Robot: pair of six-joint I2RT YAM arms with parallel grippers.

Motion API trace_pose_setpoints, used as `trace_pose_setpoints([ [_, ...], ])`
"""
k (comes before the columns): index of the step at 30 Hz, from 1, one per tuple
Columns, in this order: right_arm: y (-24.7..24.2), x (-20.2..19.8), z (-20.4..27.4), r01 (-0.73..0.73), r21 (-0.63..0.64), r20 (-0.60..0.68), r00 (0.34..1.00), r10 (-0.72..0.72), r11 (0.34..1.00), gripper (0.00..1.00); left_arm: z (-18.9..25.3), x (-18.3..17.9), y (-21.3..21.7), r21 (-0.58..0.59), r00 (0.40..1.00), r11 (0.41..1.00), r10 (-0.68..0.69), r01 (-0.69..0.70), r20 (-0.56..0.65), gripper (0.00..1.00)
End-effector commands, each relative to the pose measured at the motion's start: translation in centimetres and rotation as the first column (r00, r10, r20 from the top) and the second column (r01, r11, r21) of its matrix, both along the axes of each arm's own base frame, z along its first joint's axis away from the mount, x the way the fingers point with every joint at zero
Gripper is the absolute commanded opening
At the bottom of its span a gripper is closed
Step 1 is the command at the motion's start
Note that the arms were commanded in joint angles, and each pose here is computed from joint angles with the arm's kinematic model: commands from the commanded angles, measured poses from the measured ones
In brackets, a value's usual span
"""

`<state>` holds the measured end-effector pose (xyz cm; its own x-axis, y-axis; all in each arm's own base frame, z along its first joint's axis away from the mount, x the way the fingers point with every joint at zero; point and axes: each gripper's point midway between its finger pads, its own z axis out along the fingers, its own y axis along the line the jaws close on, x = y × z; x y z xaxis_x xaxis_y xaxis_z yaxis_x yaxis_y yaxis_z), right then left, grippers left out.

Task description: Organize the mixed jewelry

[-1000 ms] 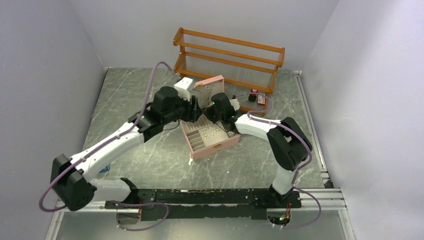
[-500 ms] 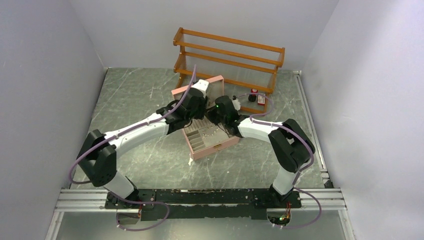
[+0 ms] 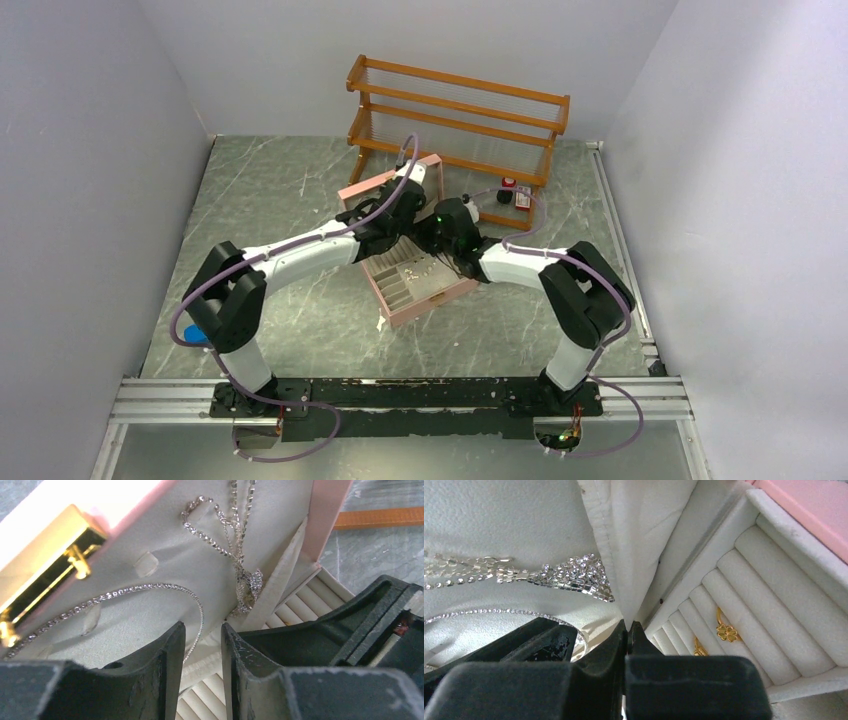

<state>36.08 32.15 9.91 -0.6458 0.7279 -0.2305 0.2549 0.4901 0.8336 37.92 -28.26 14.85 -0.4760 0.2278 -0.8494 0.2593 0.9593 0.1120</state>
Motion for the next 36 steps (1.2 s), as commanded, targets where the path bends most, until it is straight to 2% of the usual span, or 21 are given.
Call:
trace_pose_setpoints([
  [1, -0.1, -2.4, -0.9, -0.073, -0.034, -0.020, 0.997, 0.072, 0.997, 0.00, 1.7, 1.4, 0.5, -0.007, 0.996, 0.998, 0.067, -0.067, 0.064, 0.37],
  [7, 0.0, -1.7, 0.5, -0.078, -0.014, 0.025, 0.997, 0.079, 0.997, 0.00, 1.7, 0.5, -0.4, -0.067, 1.000, 0.998, 0.013, -0.012, 0.012, 0.38],
  [14, 0.1, -0.4, 0.6, -0.057, 0.006, -0.001, 0.998, 0.057, 0.998, 0.00, 3.5, -1.6, -1.3, -0.155, 0.997, 0.986, -0.067, 0.060, -0.040, 0.46],
  [19, 0.2, -0.2, 0.7, -0.053, 0.001, -0.015, 0.998, 0.054, 0.999, 0.00, 4.4, -2.8, -0.4, -0.165, 0.996, 0.985, -0.057, 0.045, -0.070, 0.51],
  [27, 0.7, -0.2, 0.7, -0.074, 0.004, -0.025, 0.997, 0.074, 0.997, 0.00, 2.6, -4.9, 3.0, -0.039, 0.992, 0.999, -0.030, 0.026, -0.118, 0.56],
  [33, 1.0, -0.3, 0.6, -0.096, 0.006, -0.022, 0.995, 0.097, 0.995, 0.01, 1.2, -5.3, 3.6, 0.084, 0.983, 0.987, -0.124, 0.136, -0.138, 0.52],
  [36, 1.2, -0.4, 0.4, -0.109, 0.008, -0.020, 0.994, 0.109, 0.994, 0.05, 0.9, -4.8, 4.2, 0.165, 0.982, 0.976, -0.117, 0.142, -0.149, 0.50],
])
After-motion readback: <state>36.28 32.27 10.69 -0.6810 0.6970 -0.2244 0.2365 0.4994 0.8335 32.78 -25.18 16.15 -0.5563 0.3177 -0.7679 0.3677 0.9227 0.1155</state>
